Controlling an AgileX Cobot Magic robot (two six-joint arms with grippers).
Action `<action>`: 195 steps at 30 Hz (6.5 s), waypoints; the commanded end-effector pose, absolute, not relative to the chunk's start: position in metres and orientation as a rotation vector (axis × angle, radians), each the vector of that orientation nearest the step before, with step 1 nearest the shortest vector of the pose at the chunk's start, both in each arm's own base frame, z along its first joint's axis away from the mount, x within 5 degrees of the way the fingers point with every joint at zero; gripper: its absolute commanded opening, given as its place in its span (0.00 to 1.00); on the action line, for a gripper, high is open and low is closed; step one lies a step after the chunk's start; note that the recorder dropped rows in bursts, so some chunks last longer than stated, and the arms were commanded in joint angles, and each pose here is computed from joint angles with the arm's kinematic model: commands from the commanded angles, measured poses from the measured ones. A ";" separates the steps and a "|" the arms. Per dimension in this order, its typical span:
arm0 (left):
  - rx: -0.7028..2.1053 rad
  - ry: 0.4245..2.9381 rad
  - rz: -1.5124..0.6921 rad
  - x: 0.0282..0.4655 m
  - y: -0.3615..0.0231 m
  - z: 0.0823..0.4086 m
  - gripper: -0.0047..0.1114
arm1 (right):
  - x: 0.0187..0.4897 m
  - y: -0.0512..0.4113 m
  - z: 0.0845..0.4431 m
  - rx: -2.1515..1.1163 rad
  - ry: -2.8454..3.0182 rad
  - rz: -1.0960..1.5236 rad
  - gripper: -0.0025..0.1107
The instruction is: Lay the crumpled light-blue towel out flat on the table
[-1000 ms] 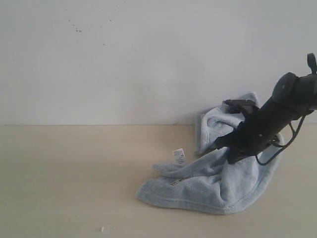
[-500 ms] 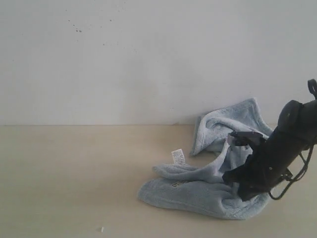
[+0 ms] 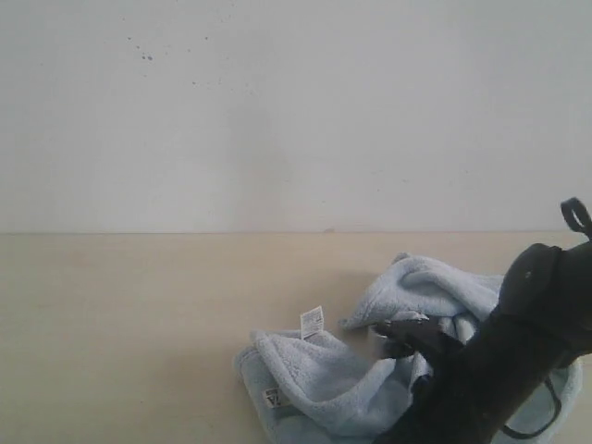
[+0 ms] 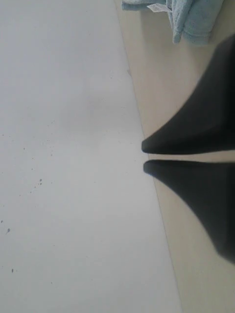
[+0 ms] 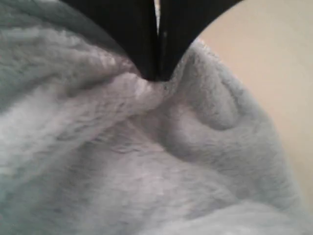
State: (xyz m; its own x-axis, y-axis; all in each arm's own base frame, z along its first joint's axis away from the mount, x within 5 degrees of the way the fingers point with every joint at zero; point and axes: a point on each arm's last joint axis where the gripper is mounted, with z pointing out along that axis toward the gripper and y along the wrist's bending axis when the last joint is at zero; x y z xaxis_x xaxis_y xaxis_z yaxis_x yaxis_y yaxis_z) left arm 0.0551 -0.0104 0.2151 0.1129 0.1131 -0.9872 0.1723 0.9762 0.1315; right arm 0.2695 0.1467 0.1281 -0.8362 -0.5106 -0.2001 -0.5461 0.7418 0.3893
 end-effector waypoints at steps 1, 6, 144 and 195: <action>0.219 1.468 -0.058 0.055 -0.010 0.213 0.08 | 0.262 0.164 0.170 -0.932 2.667 0.658 0.02; 0.219 1.468 -0.058 0.055 -0.010 0.213 0.08 | 0.268 0.153 0.226 -0.828 2.434 0.554 0.02; 0.219 1.468 -0.058 0.055 -0.010 0.213 0.08 | 0.314 0.028 0.257 -0.147 2.434 0.352 0.39; 0.125 2.155 -1.064 0.347 -0.140 0.161 0.56 | 0.326 0.024 0.266 -0.079 2.268 0.257 0.39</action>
